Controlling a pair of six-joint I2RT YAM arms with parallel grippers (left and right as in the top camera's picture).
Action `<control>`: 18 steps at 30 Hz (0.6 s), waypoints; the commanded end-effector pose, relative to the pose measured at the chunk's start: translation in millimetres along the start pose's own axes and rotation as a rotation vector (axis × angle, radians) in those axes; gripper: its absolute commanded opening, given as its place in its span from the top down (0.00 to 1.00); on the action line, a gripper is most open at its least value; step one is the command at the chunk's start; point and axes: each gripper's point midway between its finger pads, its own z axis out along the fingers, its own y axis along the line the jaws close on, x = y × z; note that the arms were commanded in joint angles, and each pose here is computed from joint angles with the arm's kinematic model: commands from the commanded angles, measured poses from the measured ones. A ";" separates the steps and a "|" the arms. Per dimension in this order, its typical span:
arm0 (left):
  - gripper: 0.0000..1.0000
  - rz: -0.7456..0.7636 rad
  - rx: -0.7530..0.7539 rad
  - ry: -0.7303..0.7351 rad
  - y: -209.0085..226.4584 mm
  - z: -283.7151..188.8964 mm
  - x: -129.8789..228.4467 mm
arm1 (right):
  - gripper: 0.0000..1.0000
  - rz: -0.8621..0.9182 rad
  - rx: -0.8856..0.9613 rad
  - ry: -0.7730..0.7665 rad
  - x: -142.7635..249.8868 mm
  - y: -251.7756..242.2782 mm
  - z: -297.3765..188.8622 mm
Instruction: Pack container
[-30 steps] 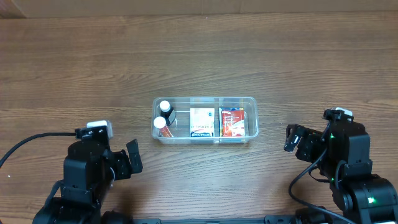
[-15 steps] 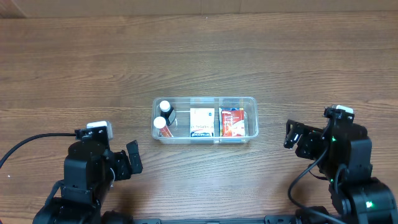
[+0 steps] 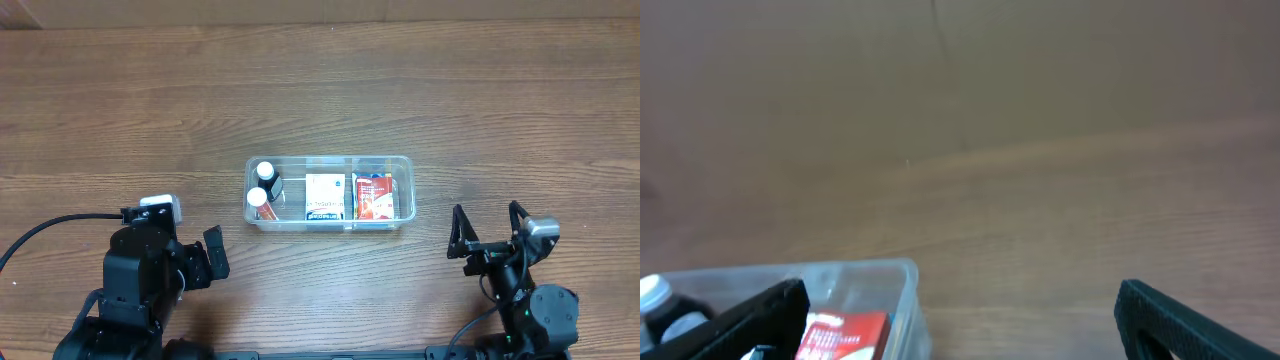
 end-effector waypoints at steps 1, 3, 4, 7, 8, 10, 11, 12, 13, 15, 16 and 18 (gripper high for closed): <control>0.00 -0.005 -0.012 0.006 1.7 2.6 2.5 | 0.00 -0.134 -0.021 -0.094 1.8 0.9 7.7; 0.00 -0.005 -0.012 0.006 1.7 2.6 2.5 | 0.00 -0.200 -0.022 -0.135 1.1 1.0 11.0; 0.00 -0.005 -0.012 0.006 1.7 2.6 2.5 | 0.00 -0.239 -0.021 -0.153 3.6 0.5 13.4; 0.00 -0.005 -0.012 0.006 1.7 2.6 2.5 | 0.00 -0.256 0.000 -0.088 32.0 -9.5 20.7; 0.00 -0.005 -0.012 0.006 1.7 2.6 2.5 | 0.00 -0.247 0.018 -0.078 33.8 -14.0 20.8; 0.00 -0.005 -0.012 0.006 1.7 2.6 2.5 | 0.00 -0.235 0.046 -0.081 32.3 -20.9 20.5; 0.00 -0.005 -0.012 0.006 1.7 2.6 2.5 | 0.00 -0.225 0.052 -0.082 32.0 -22.4 20.4; 0.00 -0.005 -0.012 0.006 1.7 2.6 2.5 | 0.00 -0.226 0.055 -0.083 31.7 -23.2 20.3; 0.00 -0.005 -0.012 0.006 1.7 2.6 2.5 | 0.00 -0.226 0.055 -0.083 31.7 -23.2 20.3; 0.00 -0.005 -0.012 0.006 1.7 2.6 2.5 | 0.00 -0.226 0.055 -0.082 31.9 -23.0 20.3; 0.00 -0.005 -0.012 0.006 1.7 2.6 2.5 | 0.00 -0.226 0.055 -0.083 31.8 -23.0 20.3; 0.00 -0.005 -0.012 0.006 1.7 2.6 2.5 | 0.00 -0.226 0.055 -0.083 31.8 -23.0 20.3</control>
